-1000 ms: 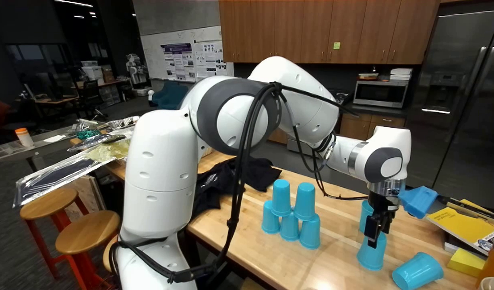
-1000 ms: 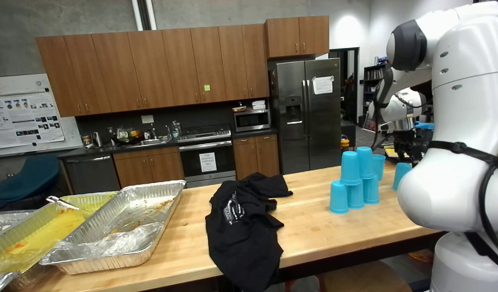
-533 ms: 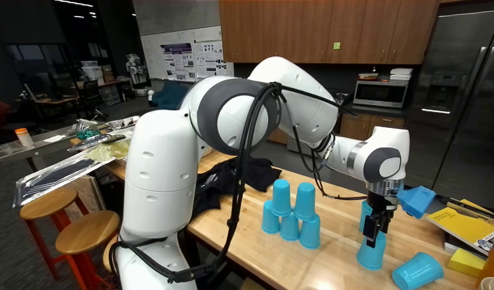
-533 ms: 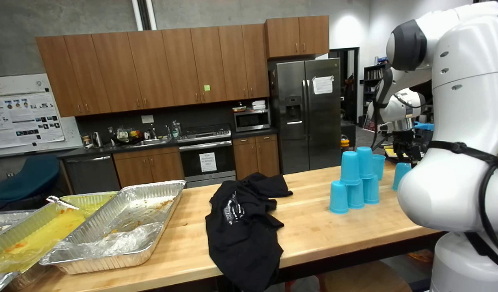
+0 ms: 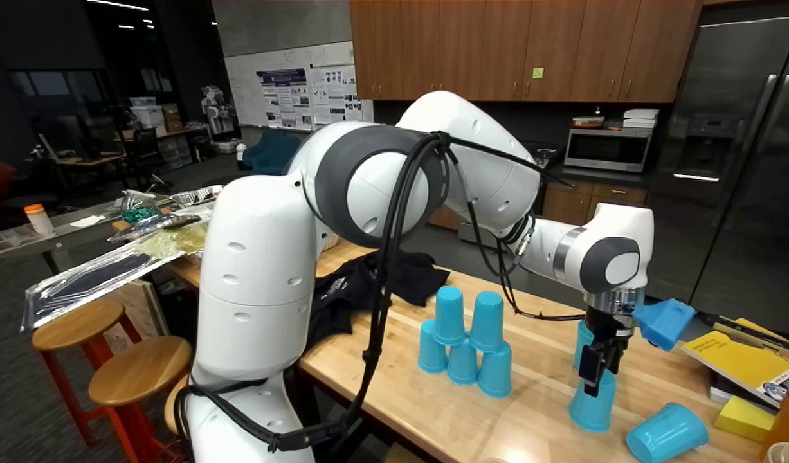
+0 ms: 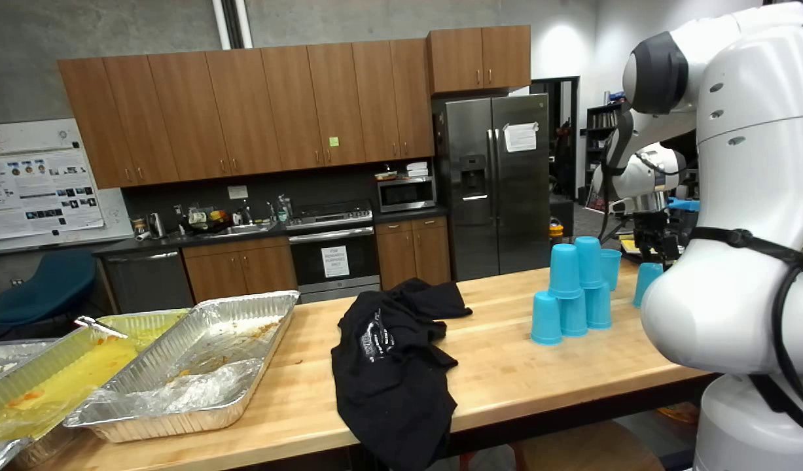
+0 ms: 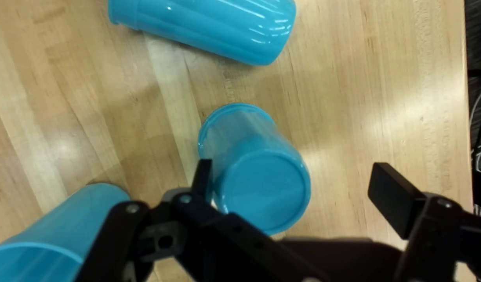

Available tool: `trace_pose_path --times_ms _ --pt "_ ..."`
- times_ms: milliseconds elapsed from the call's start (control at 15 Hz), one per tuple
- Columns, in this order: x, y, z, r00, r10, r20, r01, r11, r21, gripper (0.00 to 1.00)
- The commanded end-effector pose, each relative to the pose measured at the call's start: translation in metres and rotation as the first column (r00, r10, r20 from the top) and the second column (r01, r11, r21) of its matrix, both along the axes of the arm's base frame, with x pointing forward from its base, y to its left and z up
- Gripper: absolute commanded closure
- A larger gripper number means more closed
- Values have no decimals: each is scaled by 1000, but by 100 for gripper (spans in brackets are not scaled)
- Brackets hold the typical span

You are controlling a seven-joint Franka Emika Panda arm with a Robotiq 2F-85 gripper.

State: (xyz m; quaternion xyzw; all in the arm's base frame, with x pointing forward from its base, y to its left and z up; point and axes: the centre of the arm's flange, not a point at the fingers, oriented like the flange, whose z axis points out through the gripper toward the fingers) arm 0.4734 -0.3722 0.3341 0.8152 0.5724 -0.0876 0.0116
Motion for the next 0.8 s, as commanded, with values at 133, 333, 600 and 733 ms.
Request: trace_pose_path --times_ms 133,333,600,733 --pt "-4 4 2 1000 -16 19 16 1000 -2 0" --pt "-3 4 -2 1000 -24 15 24 1000 -7 0" --pt "-3 4 -5 1000 -30 10 30 1000 -9 0" --pt "-3 5 -5 999 -32 10 32 999 -9 0"
